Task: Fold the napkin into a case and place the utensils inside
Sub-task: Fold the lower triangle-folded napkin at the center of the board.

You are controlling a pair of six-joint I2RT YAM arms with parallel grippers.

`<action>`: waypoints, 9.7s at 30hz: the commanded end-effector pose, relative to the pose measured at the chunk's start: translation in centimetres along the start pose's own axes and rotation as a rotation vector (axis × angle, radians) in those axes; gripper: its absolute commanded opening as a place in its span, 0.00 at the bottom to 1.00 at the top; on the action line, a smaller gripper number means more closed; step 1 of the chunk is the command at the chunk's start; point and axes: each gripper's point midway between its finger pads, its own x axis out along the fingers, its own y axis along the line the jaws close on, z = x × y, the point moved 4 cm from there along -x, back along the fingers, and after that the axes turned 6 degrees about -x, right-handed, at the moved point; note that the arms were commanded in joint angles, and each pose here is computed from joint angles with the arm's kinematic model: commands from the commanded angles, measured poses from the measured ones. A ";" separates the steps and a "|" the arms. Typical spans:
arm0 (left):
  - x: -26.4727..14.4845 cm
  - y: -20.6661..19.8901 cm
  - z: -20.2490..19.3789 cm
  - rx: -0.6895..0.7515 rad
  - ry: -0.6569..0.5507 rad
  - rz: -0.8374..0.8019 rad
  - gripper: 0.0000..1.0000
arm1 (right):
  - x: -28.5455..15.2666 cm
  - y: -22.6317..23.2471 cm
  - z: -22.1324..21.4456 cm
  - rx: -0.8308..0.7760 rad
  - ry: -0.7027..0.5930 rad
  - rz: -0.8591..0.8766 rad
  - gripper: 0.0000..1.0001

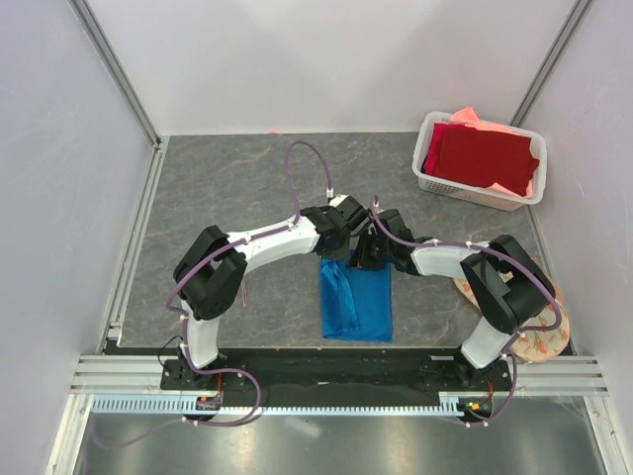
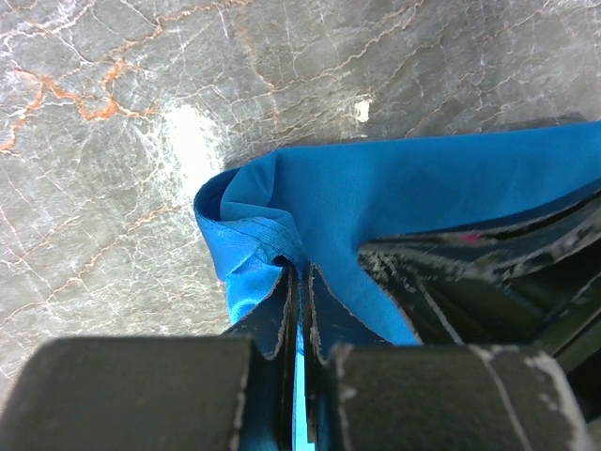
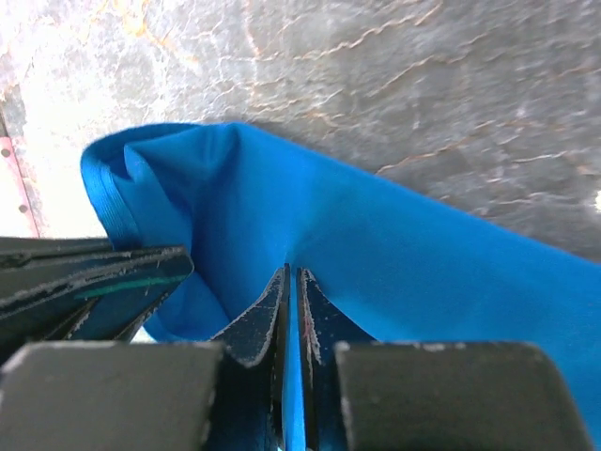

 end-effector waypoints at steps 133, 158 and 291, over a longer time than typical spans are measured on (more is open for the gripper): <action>-1.5 -3.6 3.5 -0.083 -0.004 -0.257 0.54 | -8.7 2.0 -14.1 -0.017 -0.020 -0.065 0.00; 1.1 0.2 3.8 -0.053 0.029 -0.145 0.04 | -8.9 0.3 -12.2 -0.101 -0.032 -0.197 0.05; -5.3 -2.5 -15.1 0.479 -0.126 -0.179 0.42 | -7.3 2.9 -11.7 0.123 -0.005 0.054 0.32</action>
